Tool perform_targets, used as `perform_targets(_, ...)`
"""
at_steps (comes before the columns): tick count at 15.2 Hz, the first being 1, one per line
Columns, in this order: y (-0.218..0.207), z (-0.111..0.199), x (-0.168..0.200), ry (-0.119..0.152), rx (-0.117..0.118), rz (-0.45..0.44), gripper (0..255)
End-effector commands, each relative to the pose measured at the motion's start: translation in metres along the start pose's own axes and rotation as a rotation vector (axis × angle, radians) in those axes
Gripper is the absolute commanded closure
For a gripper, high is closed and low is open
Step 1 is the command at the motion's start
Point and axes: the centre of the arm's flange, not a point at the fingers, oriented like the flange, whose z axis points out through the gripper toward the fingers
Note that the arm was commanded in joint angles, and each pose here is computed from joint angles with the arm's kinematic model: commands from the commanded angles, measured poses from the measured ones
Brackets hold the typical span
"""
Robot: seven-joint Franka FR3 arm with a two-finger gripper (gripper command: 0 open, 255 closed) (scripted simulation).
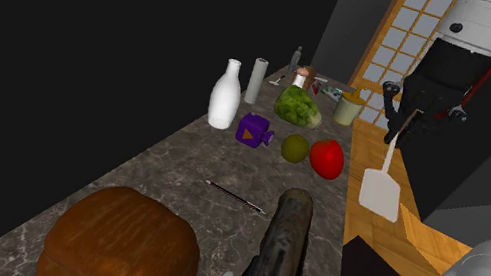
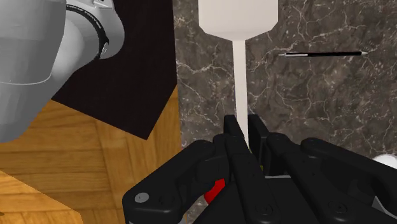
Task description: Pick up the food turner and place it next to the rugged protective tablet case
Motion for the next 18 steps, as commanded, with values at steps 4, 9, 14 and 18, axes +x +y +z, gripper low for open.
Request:
perform_targets(4,0.018,0.016,-0.018,-0.001,-0.001,0.0,255)
perform_targets(9,0.018,0.043,-0.02,-0.001,-0.001,0.0,255)
perform_targets(14,0.018,0.069,-0.021,-0.001,-0.001,0.0,255)
perform_targets(18,0.018,0.09,-0.023,-0.001,-0.001,0.0,255)
